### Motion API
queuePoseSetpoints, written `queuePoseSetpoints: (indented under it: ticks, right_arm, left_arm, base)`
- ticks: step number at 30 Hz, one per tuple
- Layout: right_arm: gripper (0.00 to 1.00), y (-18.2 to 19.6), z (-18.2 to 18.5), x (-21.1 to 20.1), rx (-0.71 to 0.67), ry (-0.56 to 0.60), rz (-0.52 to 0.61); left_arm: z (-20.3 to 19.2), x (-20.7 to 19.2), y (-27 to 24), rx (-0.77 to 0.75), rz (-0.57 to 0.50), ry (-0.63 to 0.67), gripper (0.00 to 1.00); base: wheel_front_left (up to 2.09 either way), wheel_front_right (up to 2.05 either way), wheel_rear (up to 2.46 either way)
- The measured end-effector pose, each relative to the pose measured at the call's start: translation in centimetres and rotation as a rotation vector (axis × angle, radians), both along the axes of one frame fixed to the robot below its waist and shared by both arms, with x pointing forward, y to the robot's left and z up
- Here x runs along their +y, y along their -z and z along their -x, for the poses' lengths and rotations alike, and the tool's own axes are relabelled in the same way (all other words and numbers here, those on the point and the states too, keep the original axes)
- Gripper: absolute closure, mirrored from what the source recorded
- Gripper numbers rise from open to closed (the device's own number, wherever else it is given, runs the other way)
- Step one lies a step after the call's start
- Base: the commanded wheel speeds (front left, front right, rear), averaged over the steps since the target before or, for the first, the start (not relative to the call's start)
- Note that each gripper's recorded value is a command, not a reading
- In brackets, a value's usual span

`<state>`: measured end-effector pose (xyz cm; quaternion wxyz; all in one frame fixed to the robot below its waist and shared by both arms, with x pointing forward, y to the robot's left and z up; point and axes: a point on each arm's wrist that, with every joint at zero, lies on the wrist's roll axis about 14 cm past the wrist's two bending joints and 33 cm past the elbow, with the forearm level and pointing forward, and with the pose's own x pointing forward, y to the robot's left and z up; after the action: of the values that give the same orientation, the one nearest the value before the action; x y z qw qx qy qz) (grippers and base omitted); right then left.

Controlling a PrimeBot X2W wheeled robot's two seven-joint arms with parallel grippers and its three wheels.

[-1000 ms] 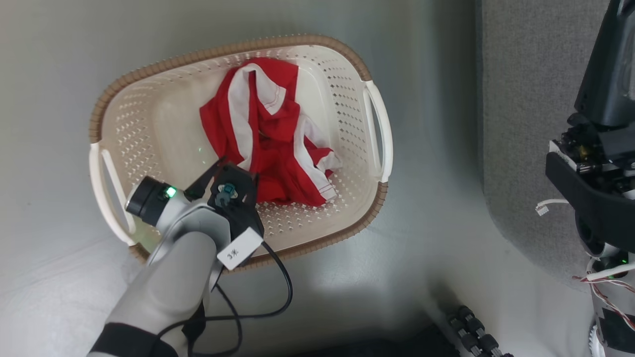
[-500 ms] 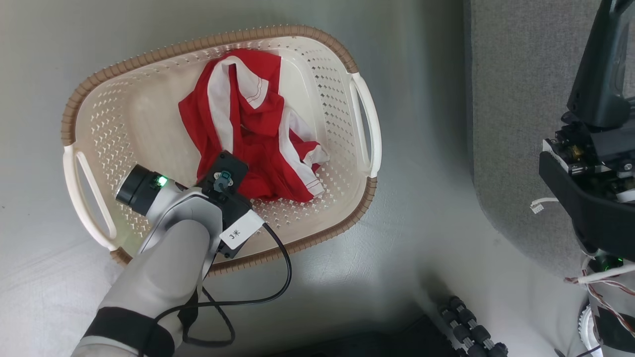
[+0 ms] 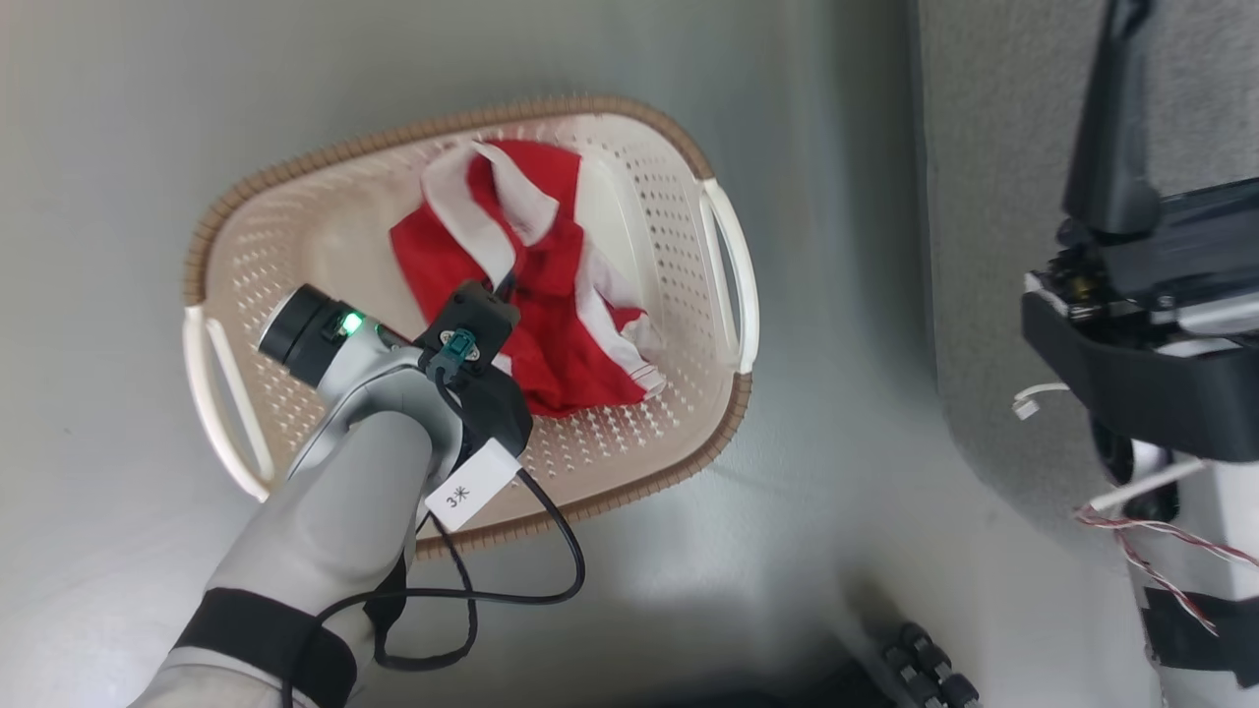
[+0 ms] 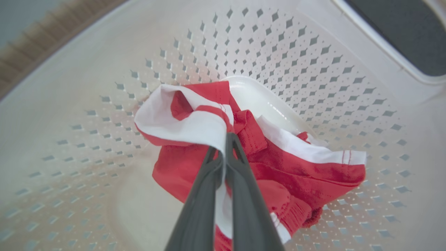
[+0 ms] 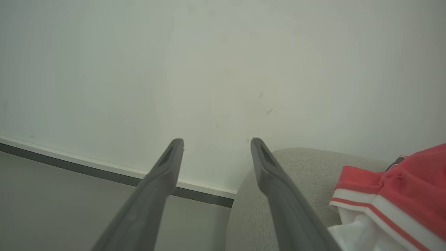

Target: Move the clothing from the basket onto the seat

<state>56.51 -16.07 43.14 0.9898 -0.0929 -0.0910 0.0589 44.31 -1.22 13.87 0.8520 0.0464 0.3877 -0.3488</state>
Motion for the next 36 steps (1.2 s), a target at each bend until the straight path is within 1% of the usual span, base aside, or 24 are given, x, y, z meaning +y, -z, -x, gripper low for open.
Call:
queuePoseSetpoints:
  ticks: [6,10,14,22,30,36]
  right_arm:
    - [0.00,0.4,0.9,0.0,0.054,0.010,-0.022]
    - [0.00,-0.1,1.4,0.0,0.072,0.009,-0.043]
    - [0.00,-0.8,1.8,0.0,0.082,0.011,-0.056]
    - [0.00,-2.7,2.7,0.9,0.082,-0.004,-0.102]
    - [0.00,-4.5,4.3,2.6,0.087,-0.035,-0.164]
    - [0.00,-6.5,5.6,5.4,0.076,-0.107,-0.196]
  left_arm:
    - [-2.5,0.0,-3.4,-0.083,0.045,-0.045,1.00]
    - [-4.2,-0.1,-6.6,-0.164,0.071,-0.046,1.00]
    - [-5.8,-0.3,-10.2,-0.248,0.098,-0.045,1.00]
    - [-9.0,-0.3,-19.2,-0.429,0.209,-0.109,1.00]
    - [-9.8,0.8,-27.4,-0.601,0.269,-0.150,1.00]
    - [-9.4,2.3,-33.3,-0.728,0.298,-0.170,1.00]
  base:
    - [0.00,0.00,0.00]
    - [0.00,0.00,0.00]
    - [0.00,0.00,0.00]
    - [0.00,0.00,0.00]
    - [0.00,0.00,0.00]
    - [0.00,0.00,0.00]
